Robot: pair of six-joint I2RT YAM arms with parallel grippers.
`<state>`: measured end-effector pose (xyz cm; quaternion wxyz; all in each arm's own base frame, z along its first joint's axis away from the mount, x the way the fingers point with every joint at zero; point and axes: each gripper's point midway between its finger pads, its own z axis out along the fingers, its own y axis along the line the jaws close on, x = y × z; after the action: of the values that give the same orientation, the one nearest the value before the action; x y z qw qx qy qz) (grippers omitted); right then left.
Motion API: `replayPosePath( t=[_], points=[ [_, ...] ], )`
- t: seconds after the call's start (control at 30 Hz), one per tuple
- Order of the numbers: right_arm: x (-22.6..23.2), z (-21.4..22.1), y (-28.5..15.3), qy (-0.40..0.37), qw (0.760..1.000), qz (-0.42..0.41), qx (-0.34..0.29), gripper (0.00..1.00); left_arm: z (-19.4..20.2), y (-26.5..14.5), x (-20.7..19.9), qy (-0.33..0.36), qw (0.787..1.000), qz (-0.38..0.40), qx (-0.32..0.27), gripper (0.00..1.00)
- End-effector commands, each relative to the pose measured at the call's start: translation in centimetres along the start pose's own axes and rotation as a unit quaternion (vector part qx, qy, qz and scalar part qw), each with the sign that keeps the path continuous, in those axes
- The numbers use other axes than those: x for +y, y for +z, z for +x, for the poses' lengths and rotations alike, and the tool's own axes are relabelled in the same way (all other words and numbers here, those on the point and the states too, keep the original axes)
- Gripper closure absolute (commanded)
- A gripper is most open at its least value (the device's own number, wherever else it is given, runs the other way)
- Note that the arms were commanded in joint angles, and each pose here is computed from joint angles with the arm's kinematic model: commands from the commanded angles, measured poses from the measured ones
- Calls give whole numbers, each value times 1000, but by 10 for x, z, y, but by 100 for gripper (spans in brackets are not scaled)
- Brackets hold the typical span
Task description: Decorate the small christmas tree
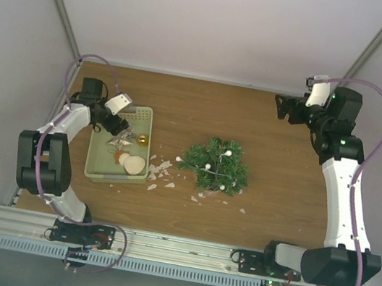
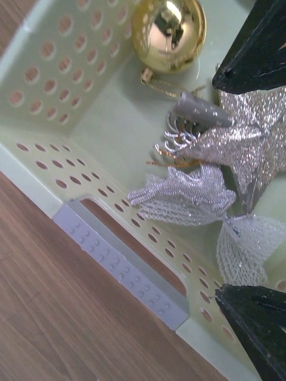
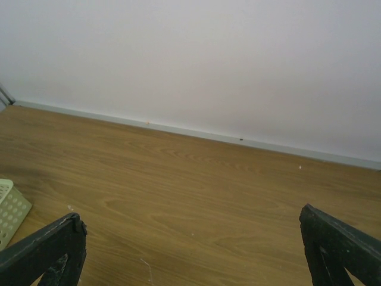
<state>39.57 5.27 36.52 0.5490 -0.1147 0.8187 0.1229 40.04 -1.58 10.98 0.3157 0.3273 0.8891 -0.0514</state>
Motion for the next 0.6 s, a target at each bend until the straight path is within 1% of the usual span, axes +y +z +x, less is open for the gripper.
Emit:
replayPosePath(
  t=[0.0, 0.1, 0.17, 0.23, 0.33, 0.4, 0.57],
  points=[
    [2, -5, -8, -2, 1000, -3, -13, 3, 1, 9, 21, 34, 997, -68, 26, 13],
    [2, -3, -9, -2, 1000, -2, -11, 4, 3, 6, 32, 28, 994, -104, 33, 15],
    [2, -1, -8, -1, 1000, -2, -10, 4, 6, 3, 40, 27, 990, -133, 42, 19],
    [2, 0, -8, -1, 1000, -3, -9, 4, 10, 2, 46, 39, 985, -156, 61, 25],
    [3, 0, -8, -1, 1000, -5, -9, 4, 20, 2, 54, 69, 974, -191, 102, 30],
    [3, 1, -7, 0, 1000, -5, -9, 4, 27, 1, 54, 88, 968, -199, 126, 32],
    [3, 2, -8, 1, 1000, -6, -9, 4, 44, 4, 44, 113, 962, -180, 174, 31]
  ],
)
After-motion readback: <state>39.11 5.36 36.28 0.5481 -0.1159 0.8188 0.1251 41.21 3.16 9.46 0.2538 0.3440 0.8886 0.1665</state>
